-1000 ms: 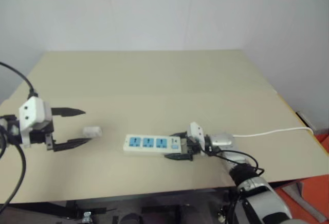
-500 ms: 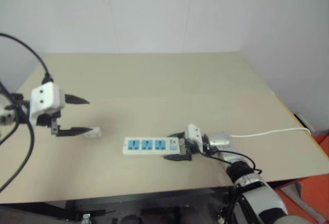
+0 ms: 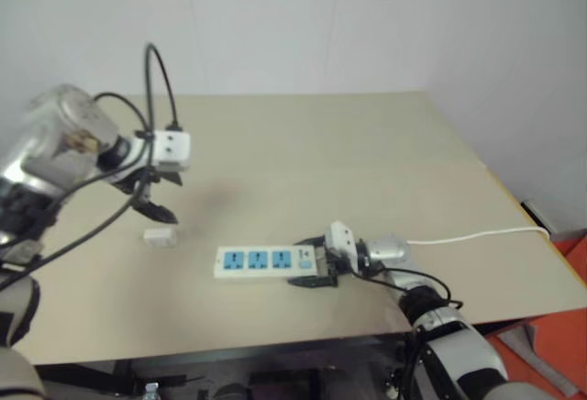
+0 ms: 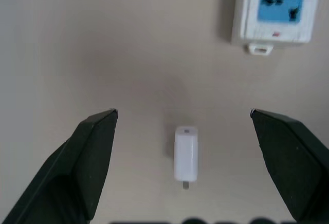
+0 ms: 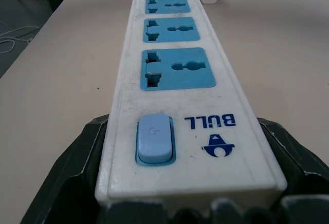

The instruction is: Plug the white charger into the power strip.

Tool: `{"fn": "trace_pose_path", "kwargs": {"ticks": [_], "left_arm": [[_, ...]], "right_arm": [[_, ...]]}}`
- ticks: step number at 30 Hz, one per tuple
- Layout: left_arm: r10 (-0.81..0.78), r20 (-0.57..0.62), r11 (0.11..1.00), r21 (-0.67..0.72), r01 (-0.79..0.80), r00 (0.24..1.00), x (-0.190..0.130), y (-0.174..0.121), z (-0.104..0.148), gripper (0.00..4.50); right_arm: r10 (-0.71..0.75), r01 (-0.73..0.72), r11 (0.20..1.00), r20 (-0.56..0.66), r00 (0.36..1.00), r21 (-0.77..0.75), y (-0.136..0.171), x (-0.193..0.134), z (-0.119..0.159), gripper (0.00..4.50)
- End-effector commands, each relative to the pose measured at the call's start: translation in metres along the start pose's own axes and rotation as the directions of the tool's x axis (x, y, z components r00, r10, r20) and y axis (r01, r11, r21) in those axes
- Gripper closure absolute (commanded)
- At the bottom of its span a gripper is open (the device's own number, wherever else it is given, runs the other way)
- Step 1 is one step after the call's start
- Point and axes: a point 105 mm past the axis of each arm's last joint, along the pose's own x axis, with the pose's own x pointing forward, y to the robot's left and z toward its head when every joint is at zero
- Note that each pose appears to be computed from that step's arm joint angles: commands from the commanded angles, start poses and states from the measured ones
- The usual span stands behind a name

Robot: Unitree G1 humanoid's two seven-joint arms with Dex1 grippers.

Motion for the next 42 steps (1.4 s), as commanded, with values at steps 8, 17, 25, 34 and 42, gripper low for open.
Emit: {"fn": "trace_pose_path", "kwargs": {"ticks": [8, 17, 25, 34, 42], "left_arm": [[-0.042, -0.282, 0.999, -0.008, 0.041, 0.959, 0.030, 0.010, -0.020, 0.00], [-0.075, -0.321, 0.997, -0.039, 0.066, 0.944, 0.050, 0.012, -0.023, 0.00], [-0.105, -0.373, 0.994, -0.022, 0.105, 0.922, 0.074, 0.005, -0.034, 0.00], [-0.066, -0.396, 0.997, 0.009, 0.075, 0.916, 0.092, 0.007, -0.036, 0.00], [-0.049, -0.382, 0.998, 0.014, 0.059, 0.923, 0.093, 0.011, -0.032, 1.14]], "right_arm": [[0.002, -0.002, 0.999, -0.011, 1.000, 0.041, 0.009, -0.003, -0.008, 1.07], [-0.002, 0.003, 0.999, -0.012, 1.000, 0.054, 0.012, -0.004, -0.008, 1.07], [-0.005, 0.006, 0.998, -0.012, 1.000, 0.058, 0.013, -0.003, -0.007, 1.07], [-0.016, 0.017, 0.997, -0.010, 1.000, 0.069, 0.017, -0.004, -0.009, 1.07], [-0.028, 0.029, 0.997, -0.007, 1.000, 0.071, 0.016, -0.003, -0.008, 1.07]]}}
